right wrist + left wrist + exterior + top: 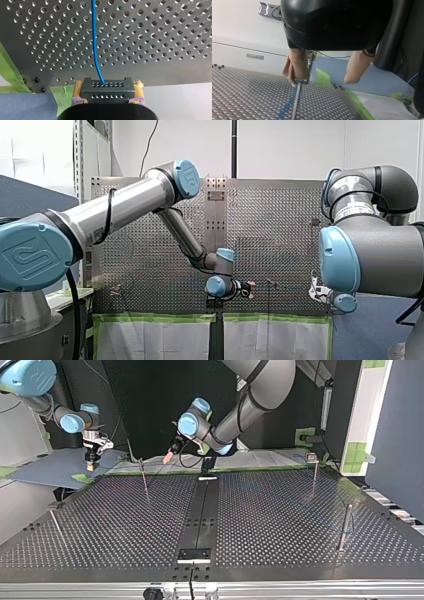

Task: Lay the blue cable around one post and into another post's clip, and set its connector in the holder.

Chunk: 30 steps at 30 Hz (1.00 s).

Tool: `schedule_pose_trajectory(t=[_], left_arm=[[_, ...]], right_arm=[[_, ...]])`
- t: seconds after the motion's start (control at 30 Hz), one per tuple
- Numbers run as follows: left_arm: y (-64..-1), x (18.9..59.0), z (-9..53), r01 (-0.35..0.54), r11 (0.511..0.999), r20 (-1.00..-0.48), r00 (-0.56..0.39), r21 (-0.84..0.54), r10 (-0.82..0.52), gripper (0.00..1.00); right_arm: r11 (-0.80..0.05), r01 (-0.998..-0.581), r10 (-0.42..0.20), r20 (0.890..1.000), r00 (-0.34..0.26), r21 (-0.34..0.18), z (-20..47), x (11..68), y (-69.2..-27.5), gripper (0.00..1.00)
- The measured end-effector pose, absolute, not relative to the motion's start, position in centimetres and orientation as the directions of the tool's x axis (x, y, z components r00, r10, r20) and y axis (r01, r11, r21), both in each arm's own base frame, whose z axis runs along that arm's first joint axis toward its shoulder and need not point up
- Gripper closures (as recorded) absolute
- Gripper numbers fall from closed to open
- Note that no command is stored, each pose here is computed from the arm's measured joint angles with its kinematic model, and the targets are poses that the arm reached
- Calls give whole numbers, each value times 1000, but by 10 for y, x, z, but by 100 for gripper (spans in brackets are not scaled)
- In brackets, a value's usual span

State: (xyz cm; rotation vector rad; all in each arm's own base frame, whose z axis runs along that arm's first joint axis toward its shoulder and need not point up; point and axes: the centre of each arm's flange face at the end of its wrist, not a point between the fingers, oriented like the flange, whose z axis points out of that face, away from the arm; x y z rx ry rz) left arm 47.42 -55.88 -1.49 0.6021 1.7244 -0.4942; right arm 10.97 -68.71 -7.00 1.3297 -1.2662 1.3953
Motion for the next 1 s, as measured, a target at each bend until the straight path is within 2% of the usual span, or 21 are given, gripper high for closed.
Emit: schedule_pose_trajectory(t=[0.23,1.0], left_arm=[[-563,473,9,626,780,-980,-159,-6,120,0],[-563,463,6,616,788,-977,-167,0,130,0]], right_arm=[[-167,-977,-83,990,-117,-130,-71,110,-687,100],[-166,-975,-81,987,-137,-149,-73,107,-687,100]])
